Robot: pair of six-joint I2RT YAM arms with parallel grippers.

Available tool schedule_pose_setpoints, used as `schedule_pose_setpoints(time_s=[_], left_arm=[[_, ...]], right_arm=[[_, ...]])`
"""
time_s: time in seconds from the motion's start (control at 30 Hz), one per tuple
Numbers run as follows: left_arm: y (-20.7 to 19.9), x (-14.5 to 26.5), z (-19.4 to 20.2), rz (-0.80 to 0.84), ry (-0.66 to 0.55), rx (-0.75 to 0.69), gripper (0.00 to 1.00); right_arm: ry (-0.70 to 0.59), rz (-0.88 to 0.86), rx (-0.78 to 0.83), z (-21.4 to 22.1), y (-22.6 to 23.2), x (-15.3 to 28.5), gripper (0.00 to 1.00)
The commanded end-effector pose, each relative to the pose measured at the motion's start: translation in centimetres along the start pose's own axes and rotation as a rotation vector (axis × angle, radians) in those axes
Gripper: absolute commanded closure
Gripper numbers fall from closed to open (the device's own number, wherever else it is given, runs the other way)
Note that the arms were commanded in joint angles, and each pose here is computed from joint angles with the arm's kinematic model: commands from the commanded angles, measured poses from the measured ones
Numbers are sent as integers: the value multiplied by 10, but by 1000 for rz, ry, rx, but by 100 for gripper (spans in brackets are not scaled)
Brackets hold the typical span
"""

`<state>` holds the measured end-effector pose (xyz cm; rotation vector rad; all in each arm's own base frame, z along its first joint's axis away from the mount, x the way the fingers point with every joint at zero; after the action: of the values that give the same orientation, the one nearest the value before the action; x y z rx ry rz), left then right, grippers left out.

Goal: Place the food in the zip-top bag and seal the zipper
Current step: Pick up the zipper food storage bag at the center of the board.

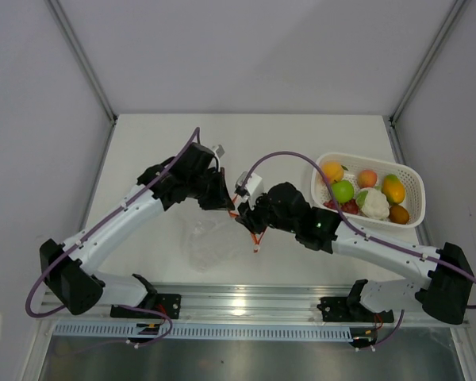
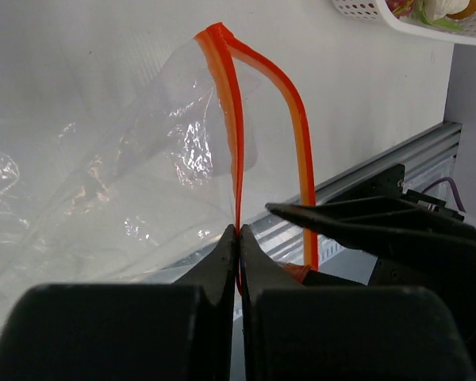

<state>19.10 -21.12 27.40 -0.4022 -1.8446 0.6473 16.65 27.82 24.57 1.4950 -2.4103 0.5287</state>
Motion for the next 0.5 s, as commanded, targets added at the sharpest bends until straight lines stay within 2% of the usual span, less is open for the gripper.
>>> schedule_pose_setpoints(time_s=[0.0,0.13,0.17,0.27,0.33,0.4,0.43,0.47], left_arm=[[-2,8,1,50,-41,-57,99],[0,14,1,70,-89,-90,99],[1,16,1,73,-100,-99,99],[4,17,1,66,-115,-129,100],[5,19,1,72,-122,-139,99],[6,22,2,80,-142,-148,100],[5,24,3,90,-150,-153,99],[6,28,4,102,-162,-158,99]], right_arm=[[-20,118,-82,-17,-14,15,59],[5,174,-129,-15,-22,33,54],[18,202,-144,-14,-25,39,45],[8,280,-241,-14,-41,58,28],[12,336,-336,-10,-58,71,23],[18,386,-428,-7,-71,77,12],[49,431,-480,2,-86,83,2],[57,449,-518,5,-93,85,1]])
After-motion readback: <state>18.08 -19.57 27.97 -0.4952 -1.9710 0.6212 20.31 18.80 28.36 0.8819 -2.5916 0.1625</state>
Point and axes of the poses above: each gripper's point midway between its finger pads, its own x axis back along the fingers, its own y axis along the line the jaws close on, z = x × y, the point moved 8 cm from there along x, back along the fingers, and after that the axes turned 12 degrees about x, right-handed, at the moved point
